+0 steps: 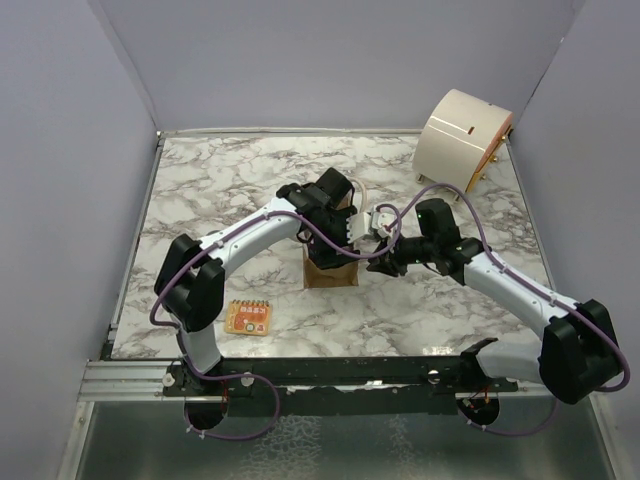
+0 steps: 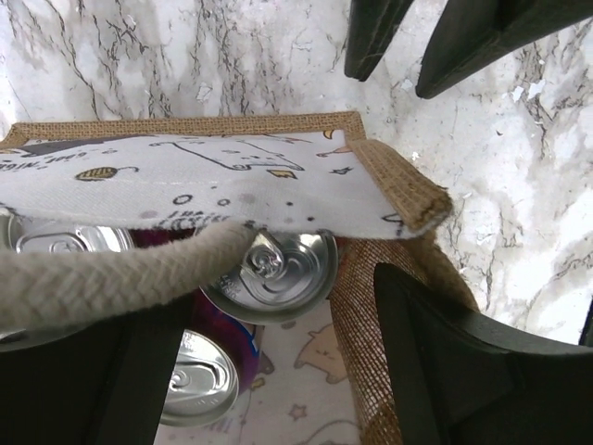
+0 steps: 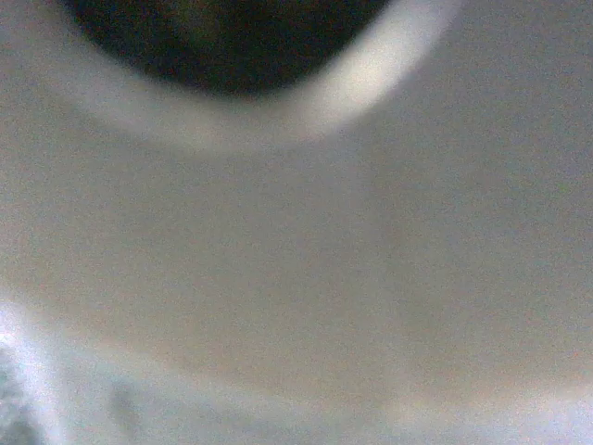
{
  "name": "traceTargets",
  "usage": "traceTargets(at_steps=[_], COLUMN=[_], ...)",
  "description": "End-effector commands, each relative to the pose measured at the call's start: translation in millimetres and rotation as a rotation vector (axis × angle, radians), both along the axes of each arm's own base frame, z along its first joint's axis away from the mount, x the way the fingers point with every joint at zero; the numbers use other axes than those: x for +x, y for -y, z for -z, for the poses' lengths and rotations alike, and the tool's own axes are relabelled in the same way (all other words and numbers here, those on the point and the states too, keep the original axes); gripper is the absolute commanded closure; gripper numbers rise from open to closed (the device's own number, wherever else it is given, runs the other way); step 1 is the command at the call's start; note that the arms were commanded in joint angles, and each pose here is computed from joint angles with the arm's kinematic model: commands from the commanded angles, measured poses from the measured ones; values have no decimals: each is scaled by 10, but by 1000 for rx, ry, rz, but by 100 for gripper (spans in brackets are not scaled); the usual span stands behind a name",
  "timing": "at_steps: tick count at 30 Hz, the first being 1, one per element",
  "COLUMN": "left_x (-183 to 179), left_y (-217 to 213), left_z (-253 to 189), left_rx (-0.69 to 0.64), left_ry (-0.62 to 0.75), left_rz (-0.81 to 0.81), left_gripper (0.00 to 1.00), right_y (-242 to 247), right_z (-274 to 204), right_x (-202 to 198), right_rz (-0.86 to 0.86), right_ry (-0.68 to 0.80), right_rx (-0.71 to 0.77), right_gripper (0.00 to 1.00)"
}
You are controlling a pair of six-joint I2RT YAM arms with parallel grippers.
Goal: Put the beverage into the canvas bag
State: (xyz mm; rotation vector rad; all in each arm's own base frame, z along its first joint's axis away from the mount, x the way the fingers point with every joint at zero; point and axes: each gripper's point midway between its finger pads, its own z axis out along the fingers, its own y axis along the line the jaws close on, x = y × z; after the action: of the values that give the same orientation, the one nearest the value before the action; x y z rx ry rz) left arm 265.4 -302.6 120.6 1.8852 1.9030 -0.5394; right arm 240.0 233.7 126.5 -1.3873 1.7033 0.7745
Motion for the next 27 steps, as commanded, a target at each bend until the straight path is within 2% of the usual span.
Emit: traceTargets(at_steps=[1, 18, 27], left_x=[-220, -189, -38], left_y=[155, 113, 98], left_z=[-367, -917, -1182], left_rx=[-80, -159, -210], left_ry=[19, 142, 232], left_rz=[83, 77, -9], left_gripper=[19, 19, 19], right_y=[-119, -132, -134], right_z=[-216, -358, -377], right_x=[15, -4, -11], right_rz=[-48, -57, -59], right_ry=[70, 87, 88], right_rx=[52, 72, 75], right_gripper=[76, 74, 71])
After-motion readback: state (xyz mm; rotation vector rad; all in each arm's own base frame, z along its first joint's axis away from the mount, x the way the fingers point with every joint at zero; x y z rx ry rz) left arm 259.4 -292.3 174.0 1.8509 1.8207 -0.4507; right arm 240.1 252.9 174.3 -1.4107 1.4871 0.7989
